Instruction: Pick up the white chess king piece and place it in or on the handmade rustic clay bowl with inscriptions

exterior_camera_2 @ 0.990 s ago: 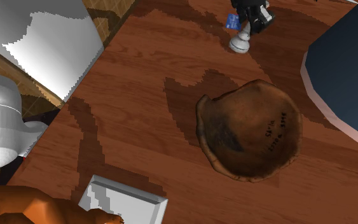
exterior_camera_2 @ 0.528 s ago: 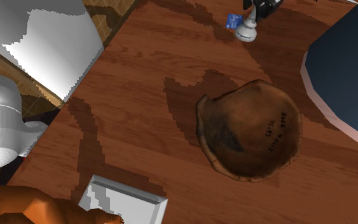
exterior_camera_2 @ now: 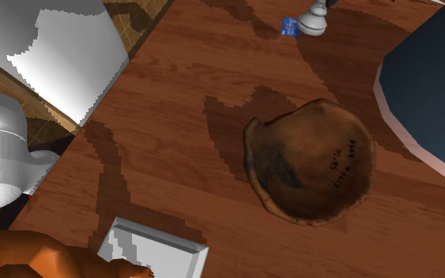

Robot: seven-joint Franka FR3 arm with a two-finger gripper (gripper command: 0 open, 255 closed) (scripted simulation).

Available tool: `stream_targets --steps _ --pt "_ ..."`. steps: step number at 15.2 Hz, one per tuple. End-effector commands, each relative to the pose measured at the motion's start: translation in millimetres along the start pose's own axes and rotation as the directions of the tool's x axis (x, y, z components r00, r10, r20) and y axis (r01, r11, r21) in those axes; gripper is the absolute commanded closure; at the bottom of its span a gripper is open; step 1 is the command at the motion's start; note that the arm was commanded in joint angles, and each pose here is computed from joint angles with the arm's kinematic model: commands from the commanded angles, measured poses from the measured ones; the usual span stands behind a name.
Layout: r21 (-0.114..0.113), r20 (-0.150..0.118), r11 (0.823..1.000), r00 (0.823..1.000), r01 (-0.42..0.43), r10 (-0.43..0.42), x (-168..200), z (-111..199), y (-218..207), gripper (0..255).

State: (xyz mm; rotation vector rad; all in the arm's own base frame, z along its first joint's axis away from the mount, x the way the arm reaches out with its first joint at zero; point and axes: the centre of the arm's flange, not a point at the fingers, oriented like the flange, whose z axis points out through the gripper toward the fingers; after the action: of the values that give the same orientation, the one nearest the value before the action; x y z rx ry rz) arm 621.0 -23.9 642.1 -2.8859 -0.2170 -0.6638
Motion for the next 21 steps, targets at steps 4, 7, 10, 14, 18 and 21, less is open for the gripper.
stream_targets --steps 4,7,10,14,18,21 --pt "0.000 0.000 1.000 1.000 0.000 0.000 12.3 -24.7 -3.4 255" --pt "0.000 0.000 1.000 1.000 0.000 0.000 19.3 -38.8 -5.6 255" --pt "0.000 0.000 1.000 1.000 0.000 0.000 26.3 -52.8 -7.7 255" --pt "0.000 0.000 1.000 1.000 0.000 0.000 33.8 -67.7 -10.0 255" --pt "0.000 0.000 1.000 1.000 0.000 0.000 2.7 -87.7 27.7 255" --pt "0.000 0.000 1.000 1.000 0.000 0.000 -20.7 -102.7 56.0 255"
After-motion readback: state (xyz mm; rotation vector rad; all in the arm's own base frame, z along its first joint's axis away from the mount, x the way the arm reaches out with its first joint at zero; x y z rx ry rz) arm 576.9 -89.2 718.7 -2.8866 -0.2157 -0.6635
